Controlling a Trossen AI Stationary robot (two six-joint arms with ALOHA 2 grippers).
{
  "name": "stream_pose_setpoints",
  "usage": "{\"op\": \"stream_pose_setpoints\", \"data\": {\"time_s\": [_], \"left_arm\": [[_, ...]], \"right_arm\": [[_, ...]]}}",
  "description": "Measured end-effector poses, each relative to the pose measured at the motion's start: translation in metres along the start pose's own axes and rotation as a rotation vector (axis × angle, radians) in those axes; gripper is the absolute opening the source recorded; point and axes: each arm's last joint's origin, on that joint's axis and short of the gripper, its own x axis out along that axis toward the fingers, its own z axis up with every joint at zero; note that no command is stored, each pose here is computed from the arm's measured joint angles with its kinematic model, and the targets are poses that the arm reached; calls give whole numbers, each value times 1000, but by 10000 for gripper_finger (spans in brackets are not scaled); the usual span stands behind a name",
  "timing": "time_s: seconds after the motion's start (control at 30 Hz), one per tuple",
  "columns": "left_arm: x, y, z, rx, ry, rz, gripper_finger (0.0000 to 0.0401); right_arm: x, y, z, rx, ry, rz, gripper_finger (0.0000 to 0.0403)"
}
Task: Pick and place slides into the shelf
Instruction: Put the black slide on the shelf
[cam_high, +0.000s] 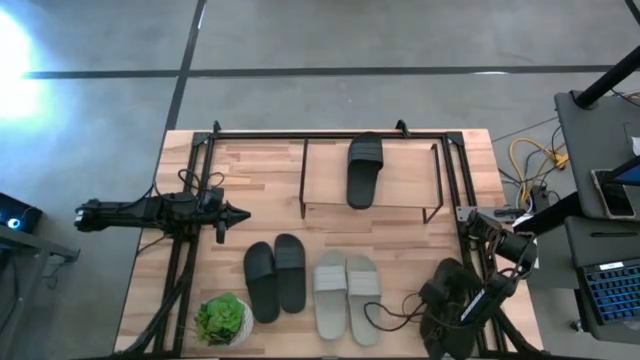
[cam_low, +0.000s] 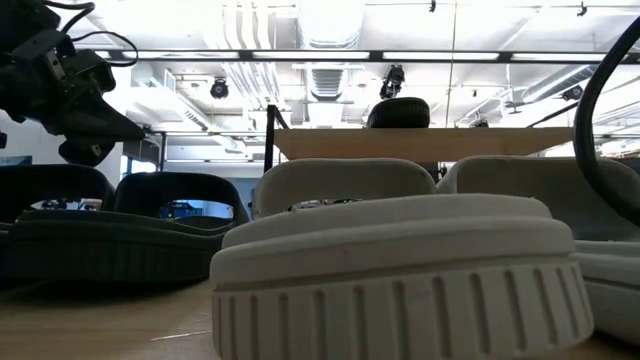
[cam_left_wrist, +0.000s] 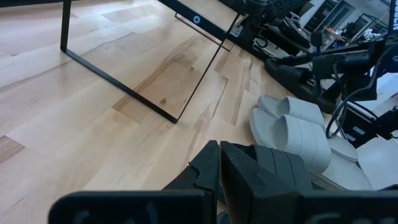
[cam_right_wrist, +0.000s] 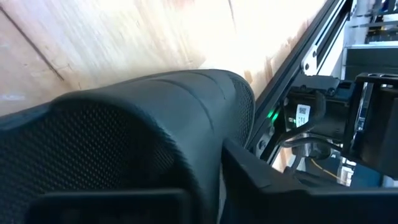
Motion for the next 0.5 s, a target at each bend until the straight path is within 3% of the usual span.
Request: {"op": "stream_pose_setpoints", "data": {"time_s": [0.3,0.5], "left_arm": [[0,0,0,0,0,0,0],[0,0,0,0,0,0,0]], "right_arm": [[-7,-11,8,19,-26,29,11],[-21,-18,32,22,-166,83,10]]}}
